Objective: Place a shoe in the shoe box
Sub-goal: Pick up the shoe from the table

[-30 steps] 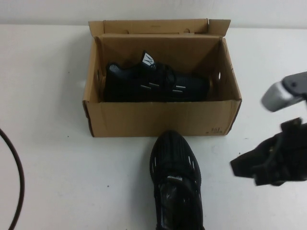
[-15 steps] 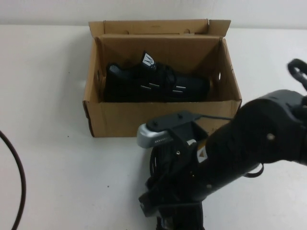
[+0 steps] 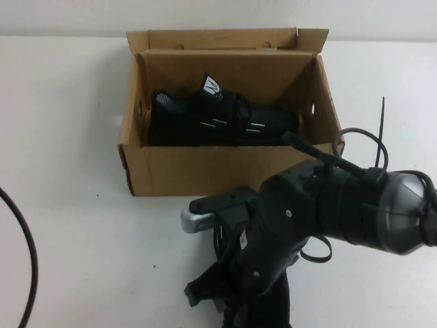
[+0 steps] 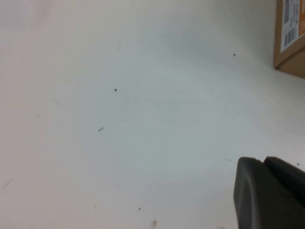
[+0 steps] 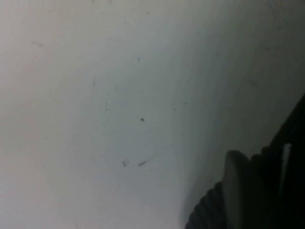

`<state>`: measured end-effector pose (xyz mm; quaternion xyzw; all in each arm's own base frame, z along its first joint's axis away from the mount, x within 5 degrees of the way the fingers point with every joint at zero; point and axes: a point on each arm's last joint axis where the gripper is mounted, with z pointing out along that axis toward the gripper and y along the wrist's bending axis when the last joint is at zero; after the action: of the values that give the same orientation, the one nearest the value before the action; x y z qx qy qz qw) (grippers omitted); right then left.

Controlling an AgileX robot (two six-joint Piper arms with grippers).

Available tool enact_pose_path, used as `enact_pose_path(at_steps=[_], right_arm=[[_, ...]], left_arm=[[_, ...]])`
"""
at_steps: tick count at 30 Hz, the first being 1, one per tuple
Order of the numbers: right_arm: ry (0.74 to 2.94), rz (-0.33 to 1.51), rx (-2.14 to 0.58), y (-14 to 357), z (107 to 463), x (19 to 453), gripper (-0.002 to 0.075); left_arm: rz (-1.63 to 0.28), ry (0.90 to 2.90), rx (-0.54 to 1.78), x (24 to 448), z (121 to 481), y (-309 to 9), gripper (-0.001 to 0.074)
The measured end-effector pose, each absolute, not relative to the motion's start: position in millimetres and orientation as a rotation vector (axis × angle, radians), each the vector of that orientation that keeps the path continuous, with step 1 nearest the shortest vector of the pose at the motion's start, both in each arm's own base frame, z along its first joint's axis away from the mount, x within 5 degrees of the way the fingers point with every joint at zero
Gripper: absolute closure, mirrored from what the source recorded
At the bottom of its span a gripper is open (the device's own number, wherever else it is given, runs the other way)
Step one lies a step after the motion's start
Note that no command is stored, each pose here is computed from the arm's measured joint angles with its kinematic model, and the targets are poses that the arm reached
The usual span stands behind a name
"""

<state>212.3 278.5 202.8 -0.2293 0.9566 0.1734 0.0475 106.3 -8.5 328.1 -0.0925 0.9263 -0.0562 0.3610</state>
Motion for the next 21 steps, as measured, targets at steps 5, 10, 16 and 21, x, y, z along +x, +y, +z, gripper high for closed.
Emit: enact_pose_path(at_steps=[5, 10, 16, 21], right_arm=[[2.893, 0.503, -0.739, 276.7, 208.7, 212.1, 0.0717], [2.777, 0.511, -0.927, 271.5, 243.8, 207.7, 0.0732], [2.519, 0.491, -1.25, 255.1, 307.2, 194.4, 0.0734], [2.302, 0.327, -1.511, 229.7, 342.6, 182.1, 0.0734]], left_arm=[[-0.144, 2.398, -0.24, 105.5, 327.4, -8.6, 0.0738], [-0.175, 2.41, -0.236, 104.8, 326.9, -10.8, 0.0738], [-0.364, 2.428, -0.141, 102.5, 327.7, -25.5, 0.0738], [-0.527, 2.42, -0.044, 102.2, 330.2, -38.2, 0.0738]])
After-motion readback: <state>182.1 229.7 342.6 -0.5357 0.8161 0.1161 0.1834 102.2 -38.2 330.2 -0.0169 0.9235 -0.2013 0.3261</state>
